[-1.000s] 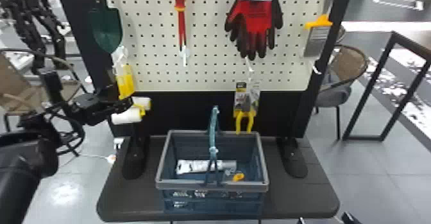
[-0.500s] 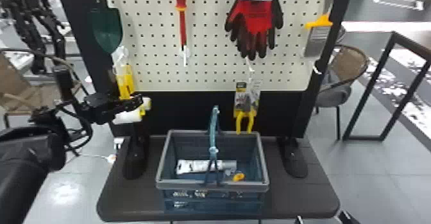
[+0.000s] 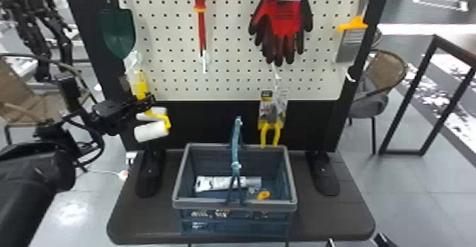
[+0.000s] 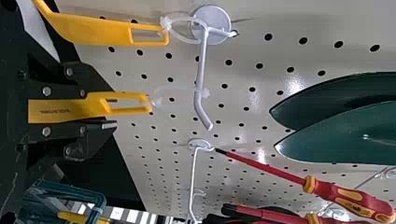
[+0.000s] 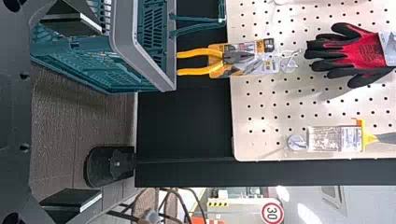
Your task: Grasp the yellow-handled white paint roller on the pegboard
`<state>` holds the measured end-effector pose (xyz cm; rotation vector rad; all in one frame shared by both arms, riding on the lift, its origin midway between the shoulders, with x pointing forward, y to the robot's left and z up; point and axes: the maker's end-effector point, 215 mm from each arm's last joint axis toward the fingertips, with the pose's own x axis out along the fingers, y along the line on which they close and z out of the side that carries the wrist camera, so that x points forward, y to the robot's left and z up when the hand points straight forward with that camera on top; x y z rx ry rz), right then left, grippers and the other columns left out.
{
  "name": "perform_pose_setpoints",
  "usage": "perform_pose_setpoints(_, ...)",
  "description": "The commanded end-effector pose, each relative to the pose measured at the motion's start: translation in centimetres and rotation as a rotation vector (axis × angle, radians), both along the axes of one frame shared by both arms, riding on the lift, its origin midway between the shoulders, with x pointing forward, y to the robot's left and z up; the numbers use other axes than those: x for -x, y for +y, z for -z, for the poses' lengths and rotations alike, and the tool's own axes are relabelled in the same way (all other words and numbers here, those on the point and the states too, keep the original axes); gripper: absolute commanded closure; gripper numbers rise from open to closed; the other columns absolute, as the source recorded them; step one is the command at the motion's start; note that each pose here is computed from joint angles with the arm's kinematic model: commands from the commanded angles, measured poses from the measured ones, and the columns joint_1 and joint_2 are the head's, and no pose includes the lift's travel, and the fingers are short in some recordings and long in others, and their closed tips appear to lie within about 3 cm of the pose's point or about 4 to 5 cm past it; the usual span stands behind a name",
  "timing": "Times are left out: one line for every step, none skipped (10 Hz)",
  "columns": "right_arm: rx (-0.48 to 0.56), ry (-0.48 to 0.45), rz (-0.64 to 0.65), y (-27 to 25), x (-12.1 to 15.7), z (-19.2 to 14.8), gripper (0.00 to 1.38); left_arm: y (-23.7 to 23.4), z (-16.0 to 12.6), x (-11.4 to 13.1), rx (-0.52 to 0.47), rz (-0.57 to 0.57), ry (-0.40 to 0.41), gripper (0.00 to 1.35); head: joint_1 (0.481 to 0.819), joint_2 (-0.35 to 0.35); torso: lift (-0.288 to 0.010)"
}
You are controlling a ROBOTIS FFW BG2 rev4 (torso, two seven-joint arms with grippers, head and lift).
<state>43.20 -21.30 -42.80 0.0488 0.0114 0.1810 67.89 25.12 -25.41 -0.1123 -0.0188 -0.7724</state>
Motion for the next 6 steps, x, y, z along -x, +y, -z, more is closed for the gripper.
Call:
perform_pose_setpoints(0.001,0.0,0.001,-0.08,0.0,0.0,0.07,-0.14,0.13,0.06,-0.005,0.006,0.004,1.21,0.549,0.0,-0.1)
perform_pose_setpoints(0.0,0.0,0.001,-0.05,0.0,0.0,0.07,-0.22,0.21,0.13,-0.007,0.011,0.006,1.21,0.549,0.0,-0.1)
perform_pose_setpoints(0.0,0.002,0.001,-0.05,0.0,0.05,0.07,-0.25,0.21,0.15,-0.007,0.012,0.006,1.21,0.549,0.0,-0.1)
perform_pose_setpoints(-0.001,0.0,0.0,0.04,0.0,0.0,0.07,-0.24,0.26,0.19,-0.009,0.014,0.008,1.21,0.549,0.0,-0.1)
perform_pose_setpoints(-0.001,0.002,0.0,0.04,0.0,0.05,0.07,-0.27,0.26,0.21,-0.009,0.016,0.007,1.21,0.549,0.0,-0.1)
perform_pose_setpoints(-0.001,0.0,0.0,0.04,0.0,0.0,0.07,-0.23,0.18,0.18,-0.011,0.016,0.006,1.21,0.549,0.0,-0.1)
